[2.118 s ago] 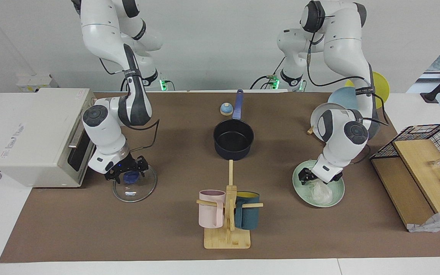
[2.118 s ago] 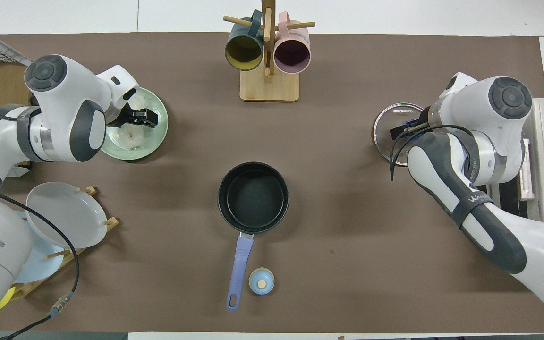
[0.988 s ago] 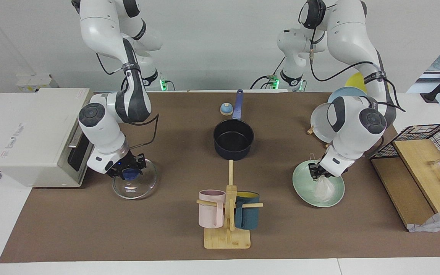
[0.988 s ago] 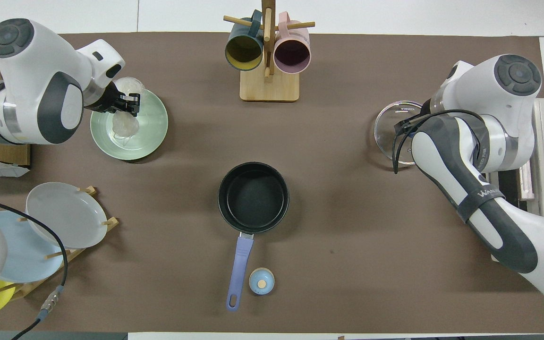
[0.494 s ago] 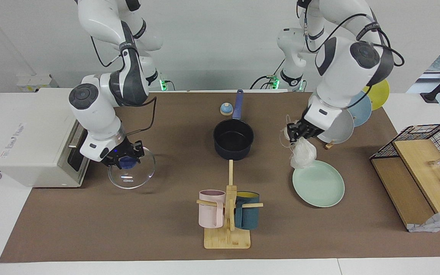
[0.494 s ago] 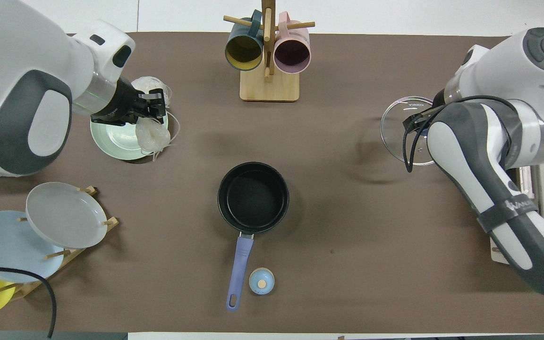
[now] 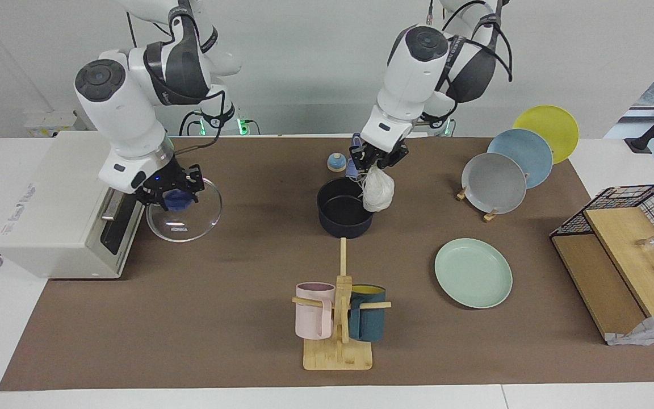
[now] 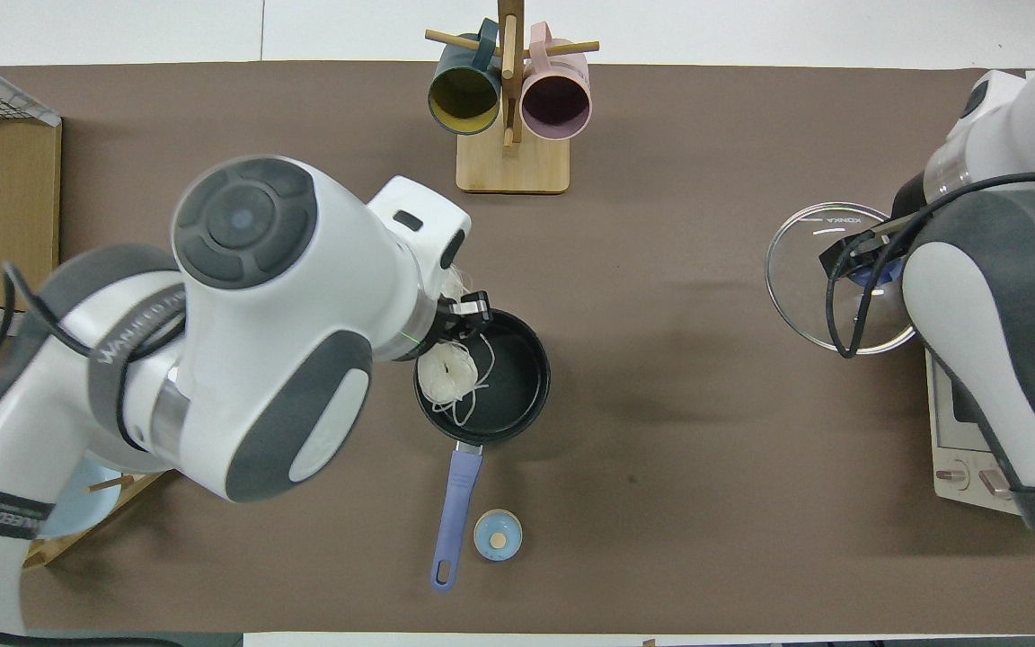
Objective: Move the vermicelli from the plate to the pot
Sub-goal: 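Carry the white noodles over the black pot with the left gripper, then open the left gripper to drop the noodles into the pot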
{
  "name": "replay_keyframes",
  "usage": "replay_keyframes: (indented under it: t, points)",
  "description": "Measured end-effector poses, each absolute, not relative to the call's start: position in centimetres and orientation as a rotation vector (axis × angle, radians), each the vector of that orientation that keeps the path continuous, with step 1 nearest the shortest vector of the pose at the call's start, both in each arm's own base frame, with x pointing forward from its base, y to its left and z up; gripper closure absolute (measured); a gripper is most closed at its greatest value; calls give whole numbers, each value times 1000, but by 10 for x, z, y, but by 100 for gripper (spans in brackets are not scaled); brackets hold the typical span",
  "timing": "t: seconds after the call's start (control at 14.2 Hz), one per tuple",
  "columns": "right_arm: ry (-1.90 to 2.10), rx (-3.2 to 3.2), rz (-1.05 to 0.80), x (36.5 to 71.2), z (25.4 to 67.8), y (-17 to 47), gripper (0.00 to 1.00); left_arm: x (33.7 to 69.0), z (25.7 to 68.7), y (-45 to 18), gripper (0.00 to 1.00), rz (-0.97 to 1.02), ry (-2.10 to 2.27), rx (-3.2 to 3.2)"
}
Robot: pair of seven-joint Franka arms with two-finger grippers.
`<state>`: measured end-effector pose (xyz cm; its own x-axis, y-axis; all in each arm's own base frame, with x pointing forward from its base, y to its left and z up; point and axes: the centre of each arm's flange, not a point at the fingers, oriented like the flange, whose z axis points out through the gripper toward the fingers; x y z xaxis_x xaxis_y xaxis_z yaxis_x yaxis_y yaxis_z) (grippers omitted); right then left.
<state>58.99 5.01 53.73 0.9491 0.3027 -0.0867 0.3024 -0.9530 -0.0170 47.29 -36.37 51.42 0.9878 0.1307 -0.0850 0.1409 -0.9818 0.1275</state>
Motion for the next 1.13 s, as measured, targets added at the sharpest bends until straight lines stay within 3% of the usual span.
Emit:
replay_keyframes:
  t: [0.42,1.13]
  points:
    - [-480,-3110,168,560,581,48,34,415,438,-395,71,-116,249,3011]
    - [-348,-3134,195,549,586,49,34,412,383,-394,71,-36,275,2975]
